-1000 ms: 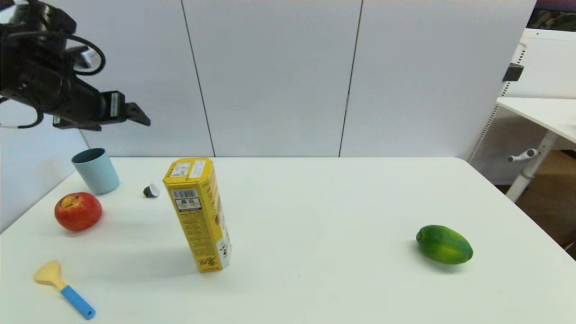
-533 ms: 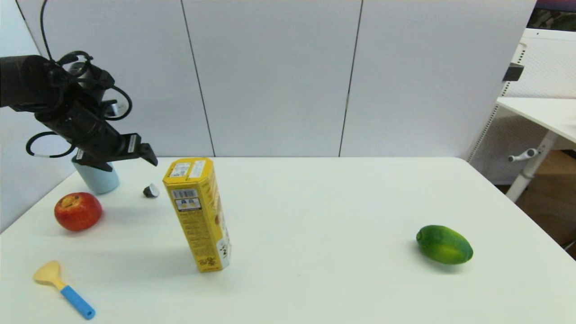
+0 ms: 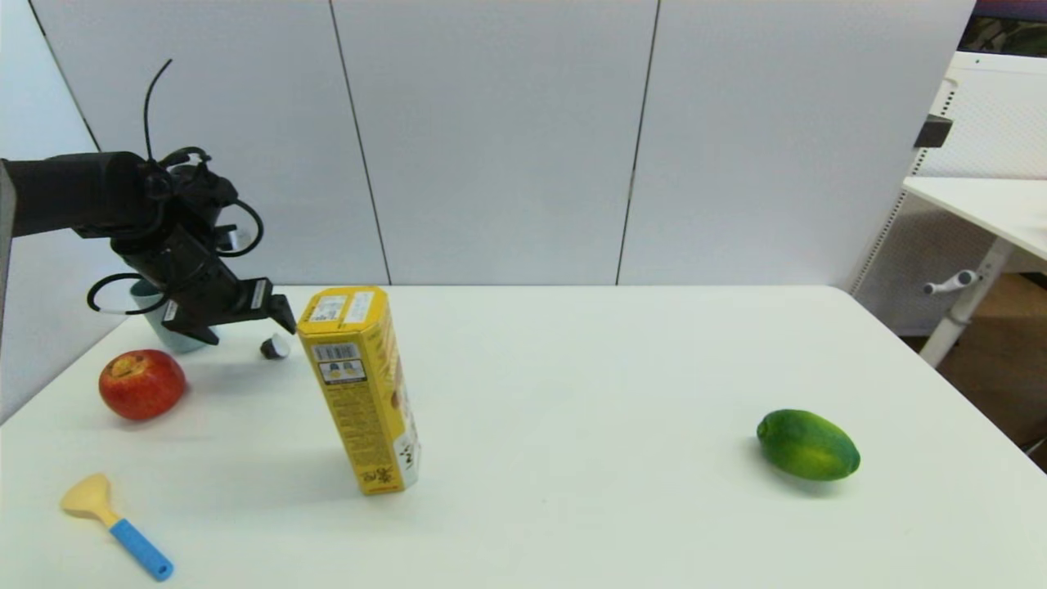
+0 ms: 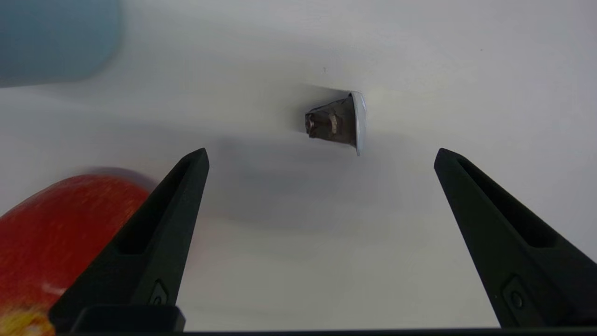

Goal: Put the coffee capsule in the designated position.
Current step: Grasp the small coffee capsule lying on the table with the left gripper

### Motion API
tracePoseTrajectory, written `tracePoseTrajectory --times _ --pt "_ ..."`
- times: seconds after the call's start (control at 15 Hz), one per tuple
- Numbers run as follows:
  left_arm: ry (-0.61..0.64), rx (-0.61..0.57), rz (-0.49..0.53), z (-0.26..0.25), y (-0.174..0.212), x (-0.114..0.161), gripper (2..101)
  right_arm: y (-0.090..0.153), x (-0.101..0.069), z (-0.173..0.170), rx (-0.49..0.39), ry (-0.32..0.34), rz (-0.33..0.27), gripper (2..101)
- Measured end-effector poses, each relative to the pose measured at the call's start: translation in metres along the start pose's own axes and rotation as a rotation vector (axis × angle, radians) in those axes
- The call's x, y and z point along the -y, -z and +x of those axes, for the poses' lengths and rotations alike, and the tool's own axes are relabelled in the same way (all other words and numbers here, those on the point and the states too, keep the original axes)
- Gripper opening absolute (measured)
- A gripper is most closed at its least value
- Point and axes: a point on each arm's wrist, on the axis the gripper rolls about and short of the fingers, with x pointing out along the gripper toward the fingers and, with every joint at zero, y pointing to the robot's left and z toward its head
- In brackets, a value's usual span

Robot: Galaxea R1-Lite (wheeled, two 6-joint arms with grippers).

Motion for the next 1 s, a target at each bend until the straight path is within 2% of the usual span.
tracePoseTrajectory --times 0.33,1.0 --pt "-0.002 -0.039 0.009 0.019 0.0 0.001 97.9 0.0 0.0 0.0 0.0 0.0 0.0 98.0" --pt "-0.002 -0.03 0.009 0.036 -0.004 0.001 97.9 0.0 0.0 0.0 0.0 0.0 0.0 98.0"
